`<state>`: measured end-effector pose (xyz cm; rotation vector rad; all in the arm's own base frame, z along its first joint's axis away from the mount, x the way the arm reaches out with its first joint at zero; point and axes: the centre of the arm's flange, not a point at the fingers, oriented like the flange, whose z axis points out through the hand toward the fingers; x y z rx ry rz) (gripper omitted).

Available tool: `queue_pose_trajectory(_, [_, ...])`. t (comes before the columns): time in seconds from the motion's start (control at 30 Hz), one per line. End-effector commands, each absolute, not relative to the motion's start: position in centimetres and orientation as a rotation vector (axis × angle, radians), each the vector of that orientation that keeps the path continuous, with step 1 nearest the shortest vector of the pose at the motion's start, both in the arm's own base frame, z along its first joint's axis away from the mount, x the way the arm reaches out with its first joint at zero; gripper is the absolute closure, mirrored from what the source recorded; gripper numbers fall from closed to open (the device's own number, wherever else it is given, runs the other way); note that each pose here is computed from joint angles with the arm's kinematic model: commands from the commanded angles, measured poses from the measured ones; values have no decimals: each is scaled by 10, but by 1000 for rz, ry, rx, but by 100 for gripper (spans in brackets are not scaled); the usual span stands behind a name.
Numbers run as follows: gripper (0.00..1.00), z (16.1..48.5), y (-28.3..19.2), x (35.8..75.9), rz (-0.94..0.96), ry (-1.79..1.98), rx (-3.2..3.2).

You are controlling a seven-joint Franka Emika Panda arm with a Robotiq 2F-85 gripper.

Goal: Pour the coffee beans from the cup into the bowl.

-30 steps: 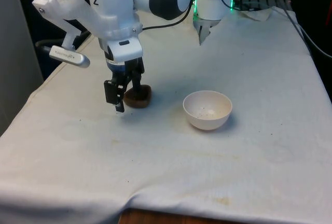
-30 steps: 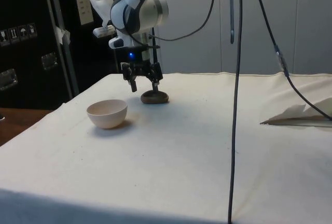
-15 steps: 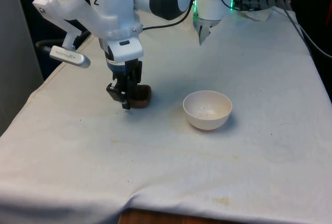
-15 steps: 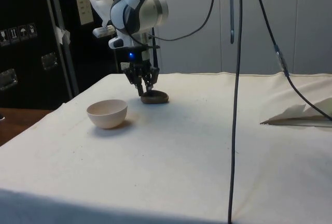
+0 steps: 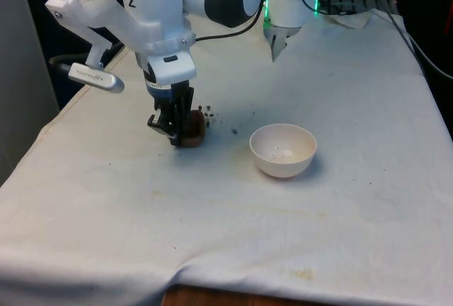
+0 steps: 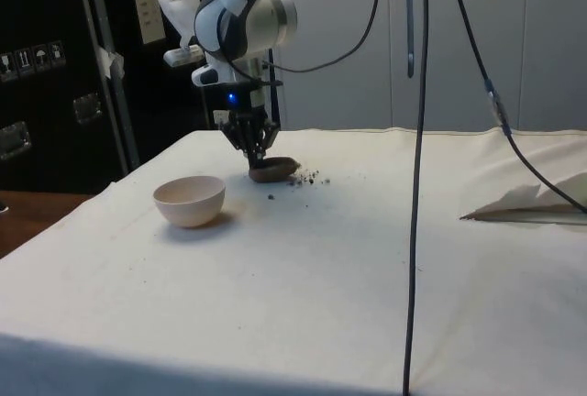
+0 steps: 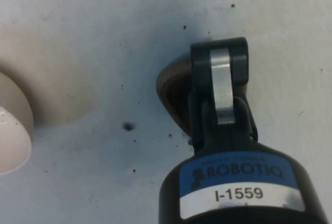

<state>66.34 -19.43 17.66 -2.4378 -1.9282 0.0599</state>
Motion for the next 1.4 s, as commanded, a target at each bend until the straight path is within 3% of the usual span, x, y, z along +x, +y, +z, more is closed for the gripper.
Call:
queue_pose_trajectory(0.0, [100, 177, -195, 664, 61, -1928, -2442])
queue_pose_trajectory(1.37, [100, 187, -180, 667, 49, -1877, -2479])
